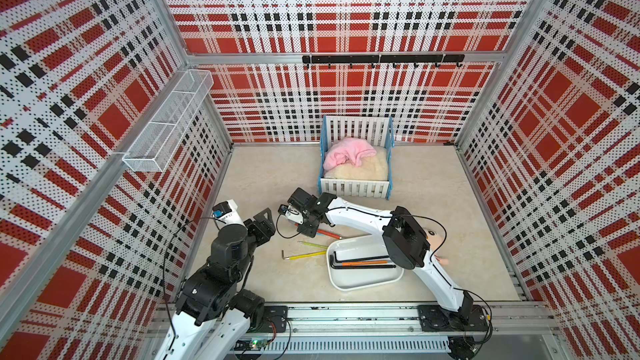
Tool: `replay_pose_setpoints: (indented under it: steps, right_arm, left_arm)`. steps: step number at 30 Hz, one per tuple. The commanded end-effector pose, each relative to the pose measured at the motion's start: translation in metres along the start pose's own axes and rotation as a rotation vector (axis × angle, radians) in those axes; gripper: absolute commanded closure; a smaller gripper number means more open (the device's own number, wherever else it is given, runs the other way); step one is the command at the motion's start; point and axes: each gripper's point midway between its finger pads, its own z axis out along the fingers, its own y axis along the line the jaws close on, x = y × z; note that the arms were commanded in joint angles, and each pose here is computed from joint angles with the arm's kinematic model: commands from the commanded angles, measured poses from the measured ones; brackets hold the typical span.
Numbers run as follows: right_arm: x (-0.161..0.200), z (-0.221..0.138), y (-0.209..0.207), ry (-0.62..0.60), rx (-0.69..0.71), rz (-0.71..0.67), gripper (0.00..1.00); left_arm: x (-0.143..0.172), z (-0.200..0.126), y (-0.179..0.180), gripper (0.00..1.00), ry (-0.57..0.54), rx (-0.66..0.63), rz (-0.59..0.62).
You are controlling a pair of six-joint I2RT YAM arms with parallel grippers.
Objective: Put the hex key on the desktop into the storage box
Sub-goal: Pick up the Allen key from the center of the board.
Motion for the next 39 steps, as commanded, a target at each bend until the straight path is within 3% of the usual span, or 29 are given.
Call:
replay_pose_setpoints:
  steps: [1,11,21,30,39]
  right_arm:
    - [-0.027,-0.03,-0.019,-0.08,0.062,0.01,1.0]
    - [-0.036,-0.051,-0.046,-0.102,0.147,0.041,1.0]
    - [-0.044,-0.114,-0.082,-0.195,0.233,0.102,1.0]
    - [-0.007,-0.172,-0.092,-0.255,0.247,0.153,1.0]
    - [0.054,-0.22,-0.05,-0.312,0.178,0.059,1.0]
  left_arm:
    - [-0.005,-0.001,-0.001,0.24,-0.014,-0.002,-0.002]
    - [-0.006,-0.002,-0.001,0.24,-0.018,-0.003,-0.004]
    - [-0.003,0.001,-0.001,0.24,-0.005,-0.005,0.0]
    - [-0.002,0.001,-0.003,0.24,0.001,0.006,0.018]
    - [0.002,0.006,-0.005,0.24,0.02,0.007,0.029]
